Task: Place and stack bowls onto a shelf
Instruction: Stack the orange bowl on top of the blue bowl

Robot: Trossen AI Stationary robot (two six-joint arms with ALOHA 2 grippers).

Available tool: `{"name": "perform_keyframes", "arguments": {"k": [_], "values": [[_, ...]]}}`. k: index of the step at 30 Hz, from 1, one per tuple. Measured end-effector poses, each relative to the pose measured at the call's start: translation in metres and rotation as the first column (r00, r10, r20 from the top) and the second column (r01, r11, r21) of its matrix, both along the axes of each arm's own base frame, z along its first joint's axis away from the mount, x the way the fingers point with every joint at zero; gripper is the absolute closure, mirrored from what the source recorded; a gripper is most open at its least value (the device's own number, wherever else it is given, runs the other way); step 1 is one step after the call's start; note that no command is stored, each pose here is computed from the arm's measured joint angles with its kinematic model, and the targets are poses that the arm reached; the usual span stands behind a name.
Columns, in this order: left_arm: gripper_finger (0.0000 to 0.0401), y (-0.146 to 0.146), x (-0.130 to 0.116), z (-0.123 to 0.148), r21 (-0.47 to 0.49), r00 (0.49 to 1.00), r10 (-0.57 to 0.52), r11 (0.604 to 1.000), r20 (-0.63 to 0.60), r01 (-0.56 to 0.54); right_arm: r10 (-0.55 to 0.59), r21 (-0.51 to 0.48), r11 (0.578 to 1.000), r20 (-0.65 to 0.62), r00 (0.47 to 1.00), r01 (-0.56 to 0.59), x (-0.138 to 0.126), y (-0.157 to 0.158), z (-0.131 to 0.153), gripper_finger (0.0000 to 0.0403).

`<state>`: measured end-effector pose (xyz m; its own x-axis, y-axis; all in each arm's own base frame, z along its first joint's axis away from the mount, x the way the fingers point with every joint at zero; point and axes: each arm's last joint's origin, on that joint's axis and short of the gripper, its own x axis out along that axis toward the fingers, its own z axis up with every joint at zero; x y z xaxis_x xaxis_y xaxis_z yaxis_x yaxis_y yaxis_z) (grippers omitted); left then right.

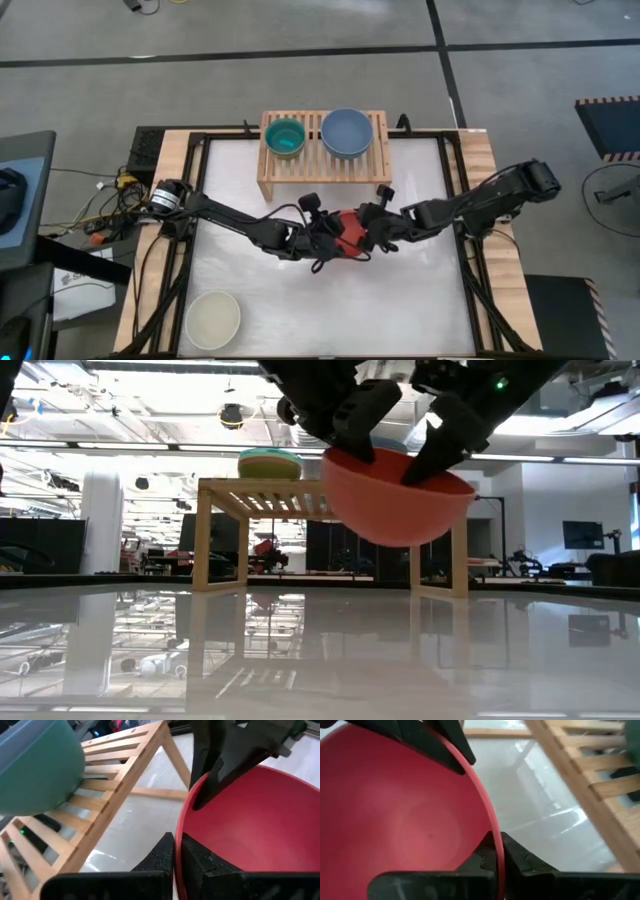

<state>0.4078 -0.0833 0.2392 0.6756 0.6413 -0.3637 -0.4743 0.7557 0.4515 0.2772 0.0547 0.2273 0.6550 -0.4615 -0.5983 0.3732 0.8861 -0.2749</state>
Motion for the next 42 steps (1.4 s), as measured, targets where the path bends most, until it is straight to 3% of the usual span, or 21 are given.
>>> {"name": "perform_keyframes", "arguments": {"k": [6,9,16,21,27,32,42], "values": [[0.035,-0.002,-0.006,0.014,-0.003,1.0,-0.011,1.0,0.022,0.011,0.038,0.09,0.995,-0.02,0.999,-0.036,-0.004,-0.017,0.016,0.0378],[0.0308,-0.002,-0.018,0.031,-0.011,0.999,-0.001,1.0,0.034,0.001,0.054,0.062,0.997,-0.014,0.998,-0.053,-0.007,-0.028,0.034,0.0379],[0.0231,-0.007,-0.061,0.067,-0.055,0.993,0.057,0.997,0.098,-0.052,0.083,-0.039,0.996,0.129,0.988,-0.078,-0.013,-0.061,0.101,0.0378],[0.0209,-0.016,-0.087,0.054,-0.088,0.997,0.038,0.996,0.069,-0.032,0.055,-0.138,0.99,0.322,0.945,-0.011,-0.022,-0.089,0.151,0.0379],[0.0207,-0.019,-0.108,0.035,-0.195,0.999,0.029,0.98,-0.016,-0.032,-0.037,-0.177,0.976,0.432,0.901,0.126,-0.028,-0.134,0.183,0.0379],[0.0207,-0.018,-0.113,0.029,-0.244,0.998,0.051,0.968,-0.04,-0.059,-0.159,-0.099,0.971,0.412,0.897,0.217,-0.028,-0.179,0.184,0.0377],[0.0207,-0.015,-0.114,0.026,-0.259,0.996,0.055,0.963,-0.072,-0.072,-0.246,0.198,0.96,0.263,0.933,0.198,-0.018,-0.243,0.167,0.0354]]}}
